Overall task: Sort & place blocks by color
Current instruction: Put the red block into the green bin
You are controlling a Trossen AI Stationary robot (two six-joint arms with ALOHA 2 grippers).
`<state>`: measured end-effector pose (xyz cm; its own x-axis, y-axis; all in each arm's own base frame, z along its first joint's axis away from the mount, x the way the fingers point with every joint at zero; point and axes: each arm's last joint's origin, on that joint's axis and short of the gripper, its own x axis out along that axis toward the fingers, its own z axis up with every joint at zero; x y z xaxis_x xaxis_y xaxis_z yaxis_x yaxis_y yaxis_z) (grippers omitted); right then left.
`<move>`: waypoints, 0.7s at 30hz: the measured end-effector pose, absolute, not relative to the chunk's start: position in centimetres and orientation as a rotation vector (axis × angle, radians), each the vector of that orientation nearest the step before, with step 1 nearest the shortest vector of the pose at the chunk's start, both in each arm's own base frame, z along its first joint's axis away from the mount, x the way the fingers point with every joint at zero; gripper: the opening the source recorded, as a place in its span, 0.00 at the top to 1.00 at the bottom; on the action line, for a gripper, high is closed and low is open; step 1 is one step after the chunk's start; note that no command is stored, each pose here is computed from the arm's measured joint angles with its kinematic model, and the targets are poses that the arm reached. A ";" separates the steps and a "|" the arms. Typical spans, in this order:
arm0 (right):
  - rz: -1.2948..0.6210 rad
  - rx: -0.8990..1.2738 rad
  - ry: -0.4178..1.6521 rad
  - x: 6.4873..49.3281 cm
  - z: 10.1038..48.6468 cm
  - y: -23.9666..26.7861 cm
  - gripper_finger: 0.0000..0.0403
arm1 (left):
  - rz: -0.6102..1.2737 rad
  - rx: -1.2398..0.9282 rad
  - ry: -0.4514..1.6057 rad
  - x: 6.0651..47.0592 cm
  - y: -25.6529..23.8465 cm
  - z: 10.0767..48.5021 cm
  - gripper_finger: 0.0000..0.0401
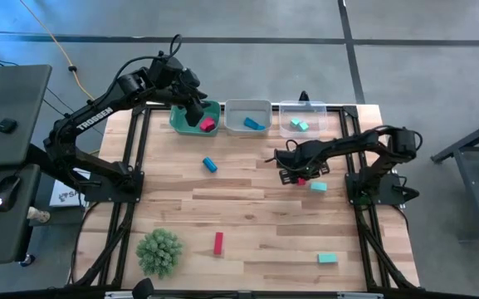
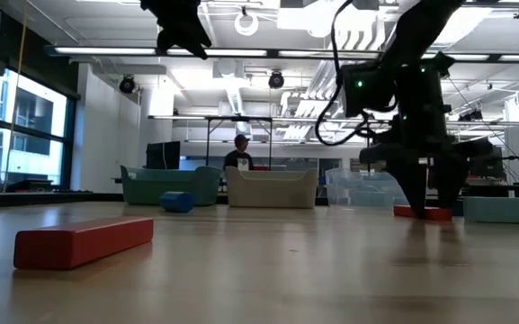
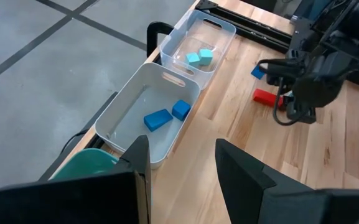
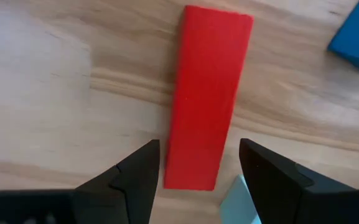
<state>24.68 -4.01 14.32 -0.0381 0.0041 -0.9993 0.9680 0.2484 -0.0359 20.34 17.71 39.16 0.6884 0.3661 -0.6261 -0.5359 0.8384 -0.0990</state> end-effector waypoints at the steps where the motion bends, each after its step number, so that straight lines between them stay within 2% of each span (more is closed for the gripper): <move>1: -1.046 1.012 1.363 24.8 14.0 -4.0 0.48 | 0.512 -0.286 0.633 20.3 17.7 39.2 0.74; 8: -1.014 1.018 1.387 25.2 13.3 -4.1 0.51 | 0.511 -0.286 0.633 20.3 17.7 39.2 0.74; 15: -0.996 1.009 1.390 25.2 13.3 -4.1 0.75 | 0.513 -0.285 0.633 20.3 17.7 39.2 0.74; 21: -0.964 0.979 1.403 25.3 13.4 -4.1 0.76 | 0.514 -0.285 0.633 20.3 17.7 39.2 0.74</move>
